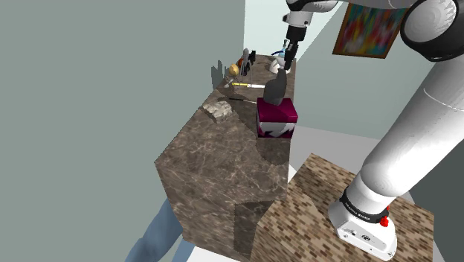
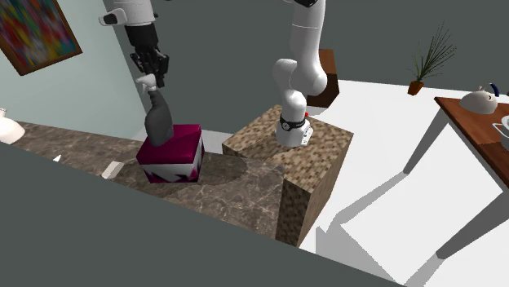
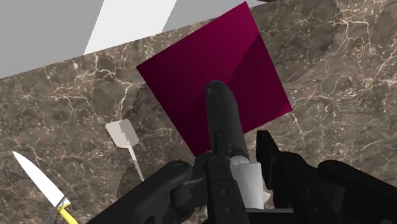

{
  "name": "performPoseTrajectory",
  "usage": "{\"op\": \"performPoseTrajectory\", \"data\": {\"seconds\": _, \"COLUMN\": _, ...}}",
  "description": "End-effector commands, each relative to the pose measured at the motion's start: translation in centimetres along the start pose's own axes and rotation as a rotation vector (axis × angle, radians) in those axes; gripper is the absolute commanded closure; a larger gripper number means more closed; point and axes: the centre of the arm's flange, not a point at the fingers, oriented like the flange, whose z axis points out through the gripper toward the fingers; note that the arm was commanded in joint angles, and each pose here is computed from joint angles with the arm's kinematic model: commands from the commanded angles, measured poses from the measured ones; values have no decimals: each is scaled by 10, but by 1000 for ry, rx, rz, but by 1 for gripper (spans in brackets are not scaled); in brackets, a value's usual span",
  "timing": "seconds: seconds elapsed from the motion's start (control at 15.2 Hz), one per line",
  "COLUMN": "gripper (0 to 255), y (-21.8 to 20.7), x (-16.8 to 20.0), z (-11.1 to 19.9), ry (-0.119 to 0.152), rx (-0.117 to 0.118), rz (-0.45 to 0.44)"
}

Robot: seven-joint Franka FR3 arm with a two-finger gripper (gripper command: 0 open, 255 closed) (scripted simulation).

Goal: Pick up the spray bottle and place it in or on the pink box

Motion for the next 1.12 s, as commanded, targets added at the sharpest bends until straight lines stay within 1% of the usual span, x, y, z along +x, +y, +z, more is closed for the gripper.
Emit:
{"op": "performPoseTrajectory", "data": {"seconds": 0.0, "gripper": 255, "y": 0, "x": 0, "z": 0, "ry": 0, "rx": 0, "rz": 0}}
{"op": "performPoseTrajectory", "data": {"seconds": 0.07, "gripper": 0, "y": 0, "x": 0, "z": 0, "ry": 0, "rx": 0, "rz": 0}}
{"op": "performPoseTrajectory", "data": {"seconds": 0.4, "gripper": 0, "y": 0, "x": 0, "z": 0, "ry": 0, "rx": 0, "rz": 0}}
{"op": "performPoseTrajectory", "data": {"seconds": 0.66, "gripper": 0, "y": 0, "x": 0, "z": -50, "ry": 0, "rx": 0, "rz": 0}}
{"op": "performPoseTrajectory", "data": {"seconds": 1.06, "gripper": 0, "y": 0, "x": 0, "z": -50, "ry": 0, "rx": 0, "rz": 0}}
